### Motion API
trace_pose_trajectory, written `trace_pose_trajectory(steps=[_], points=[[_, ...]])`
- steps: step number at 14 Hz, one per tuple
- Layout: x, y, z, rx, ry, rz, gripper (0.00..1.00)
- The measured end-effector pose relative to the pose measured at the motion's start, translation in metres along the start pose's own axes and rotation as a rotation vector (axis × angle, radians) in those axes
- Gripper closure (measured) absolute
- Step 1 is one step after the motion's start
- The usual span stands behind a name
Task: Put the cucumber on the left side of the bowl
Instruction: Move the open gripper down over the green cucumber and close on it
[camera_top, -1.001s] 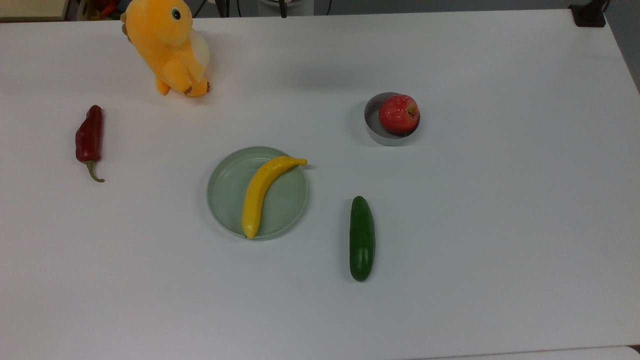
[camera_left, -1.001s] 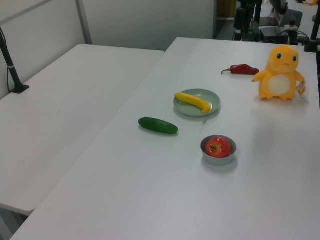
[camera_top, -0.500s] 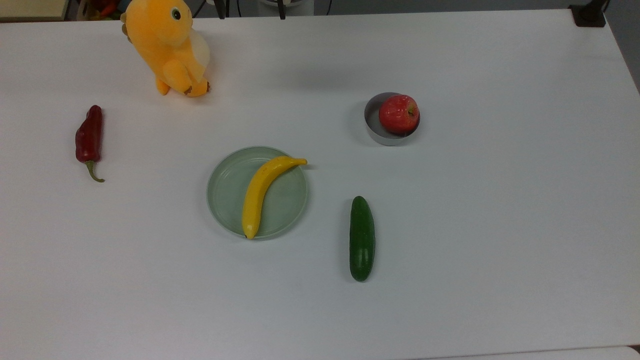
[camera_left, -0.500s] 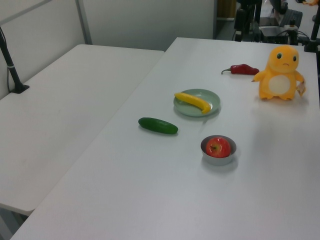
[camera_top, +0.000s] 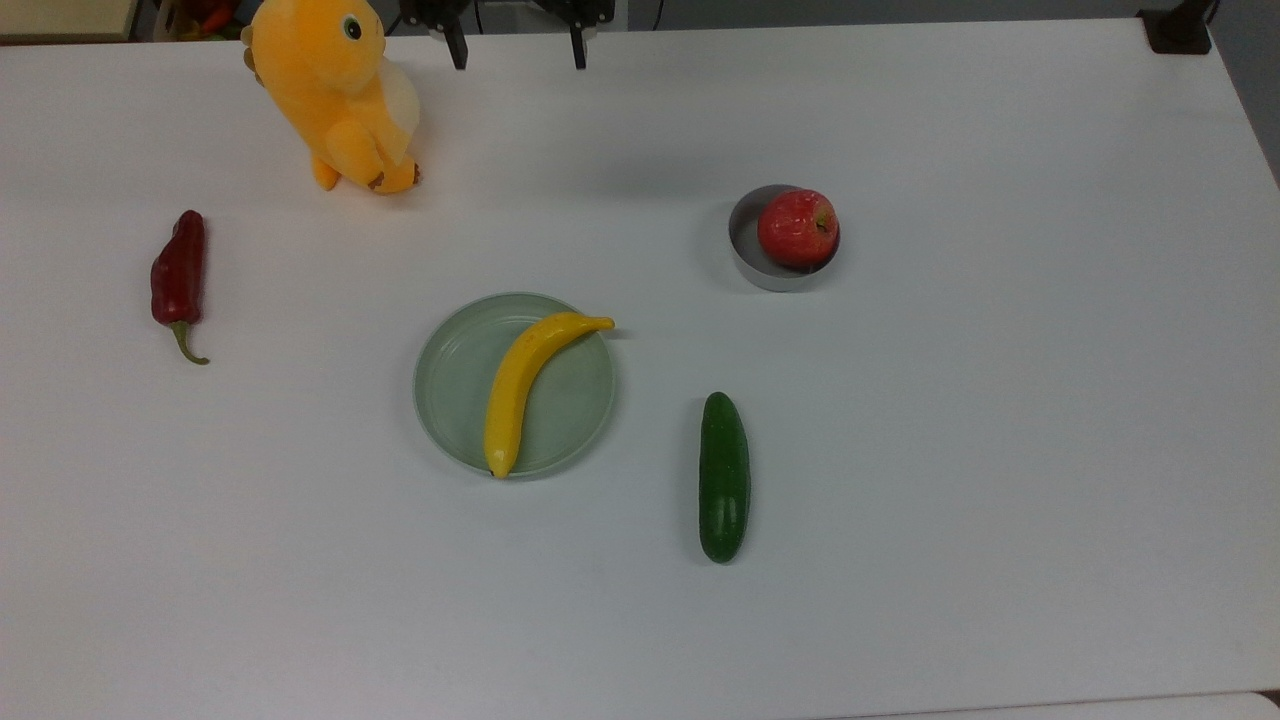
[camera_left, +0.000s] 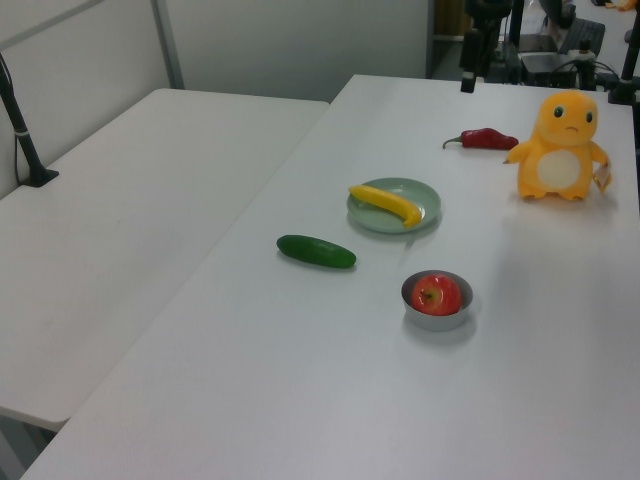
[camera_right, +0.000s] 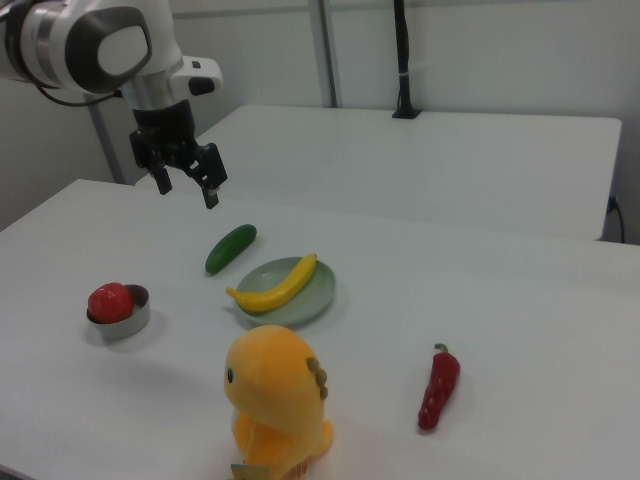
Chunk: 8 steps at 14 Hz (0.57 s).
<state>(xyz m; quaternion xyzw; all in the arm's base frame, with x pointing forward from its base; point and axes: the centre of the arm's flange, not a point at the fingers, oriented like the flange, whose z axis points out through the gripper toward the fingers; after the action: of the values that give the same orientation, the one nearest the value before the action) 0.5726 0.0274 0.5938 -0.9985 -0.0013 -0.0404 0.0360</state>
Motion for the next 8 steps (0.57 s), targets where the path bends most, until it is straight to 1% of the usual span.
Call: trace_pose_trajectory(steps=[5,8], points=[[0.029,-0.001,0.031,0.002,0.068,-0.001,0.0],[0.058,-0.016,0.066,0.01,0.095,-0.023,0.0]])
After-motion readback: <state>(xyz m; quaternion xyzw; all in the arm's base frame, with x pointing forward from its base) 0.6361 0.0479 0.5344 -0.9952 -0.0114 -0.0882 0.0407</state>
